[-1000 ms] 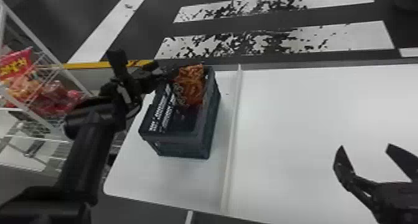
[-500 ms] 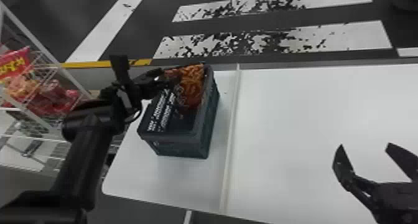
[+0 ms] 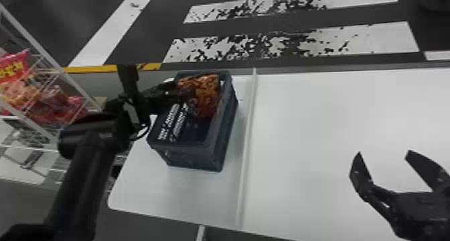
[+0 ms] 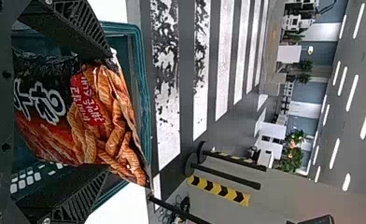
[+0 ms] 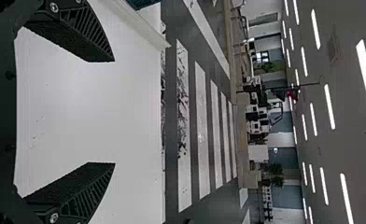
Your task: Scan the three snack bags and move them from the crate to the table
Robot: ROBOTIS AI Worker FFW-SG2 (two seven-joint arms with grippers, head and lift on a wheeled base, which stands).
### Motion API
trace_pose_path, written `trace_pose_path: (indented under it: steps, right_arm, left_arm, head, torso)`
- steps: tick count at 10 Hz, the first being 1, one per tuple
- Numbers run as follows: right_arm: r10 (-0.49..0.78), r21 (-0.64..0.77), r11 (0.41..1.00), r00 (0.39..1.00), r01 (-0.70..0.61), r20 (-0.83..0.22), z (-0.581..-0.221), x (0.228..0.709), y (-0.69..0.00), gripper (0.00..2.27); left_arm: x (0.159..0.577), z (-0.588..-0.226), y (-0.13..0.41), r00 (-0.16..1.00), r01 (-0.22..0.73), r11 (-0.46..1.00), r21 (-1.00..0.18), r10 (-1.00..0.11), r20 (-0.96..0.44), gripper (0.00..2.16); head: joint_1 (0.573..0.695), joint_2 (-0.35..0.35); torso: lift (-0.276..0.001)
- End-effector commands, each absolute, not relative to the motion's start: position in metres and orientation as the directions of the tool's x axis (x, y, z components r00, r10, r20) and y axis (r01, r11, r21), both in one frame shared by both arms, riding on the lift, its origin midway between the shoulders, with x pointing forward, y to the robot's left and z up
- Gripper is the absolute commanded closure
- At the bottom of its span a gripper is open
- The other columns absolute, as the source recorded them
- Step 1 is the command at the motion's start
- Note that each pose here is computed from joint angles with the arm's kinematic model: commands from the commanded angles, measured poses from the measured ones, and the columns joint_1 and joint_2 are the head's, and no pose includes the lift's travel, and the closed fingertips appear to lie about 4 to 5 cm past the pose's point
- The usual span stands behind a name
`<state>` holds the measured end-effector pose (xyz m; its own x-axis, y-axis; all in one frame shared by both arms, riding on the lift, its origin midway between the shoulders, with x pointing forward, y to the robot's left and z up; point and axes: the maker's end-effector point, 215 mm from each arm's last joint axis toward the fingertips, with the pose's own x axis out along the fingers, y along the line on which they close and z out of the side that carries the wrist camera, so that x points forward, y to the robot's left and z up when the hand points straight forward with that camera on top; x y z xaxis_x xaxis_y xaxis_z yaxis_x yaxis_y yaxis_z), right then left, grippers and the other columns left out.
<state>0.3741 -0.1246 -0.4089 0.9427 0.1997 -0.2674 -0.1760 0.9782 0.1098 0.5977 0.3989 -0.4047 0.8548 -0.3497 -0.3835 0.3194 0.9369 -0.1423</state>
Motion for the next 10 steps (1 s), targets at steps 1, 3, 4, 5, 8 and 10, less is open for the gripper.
trace_pose_path:
  steps: [1,3,4,5,8,10]
  right_arm:
    - [0.200,0.110,0.978,0.943,-0.176,-0.266,-0.408,0.375,-0.124,0.09]
    - [0.197,0.110,0.979,0.945,-0.174,-0.262,-0.407,0.376,-0.126,0.09]
    - [0.194,0.110,0.979,0.946,-0.170,-0.259,-0.406,0.376,-0.126,0.09]
    - [0.193,0.116,0.979,0.947,-0.168,-0.256,-0.405,0.377,-0.126,0.09]
    - [0.197,0.121,0.978,0.948,-0.171,-0.251,-0.402,0.374,-0.123,0.09]
    - [0.202,0.124,0.977,0.946,-0.175,-0.252,-0.403,0.371,-0.122,0.09]
  left_arm:
    - [0.595,-0.399,0.400,0.863,0.317,0.940,-0.124,-0.340,-0.373,0.04]
    - [0.591,-0.382,0.401,0.877,0.320,0.944,-0.083,-0.328,-0.350,0.04]
    - [0.590,-0.383,0.400,0.873,0.325,0.944,-0.053,-0.321,-0.367,0.04]
    - [0.590,-0.385,0.399,0.870,0.328,0.944,-0.043,-0.320,-0.375,0.04]
    - [0.579,-0.393,0.406,0.865,0.326,0.945,-0.025,-0.308,-0.397,0.04]
    - [0.576,-0.400,0.412,0.865,0.313,0.949,-0.016,-0.292,-0.408,0.04]
  head:
    - [0.695,0.304]
    - [0.695,0.308]
    - [0.695,0.307]
    - [0.695,0.307]
    - [0.695,0.309]
    - [0.695,0.319]
  torso:
    - [-0.062]
    - [-0.062]
    - [-0.062]
    - [-0.062]
    - [-0.062]
    - [-0.062]
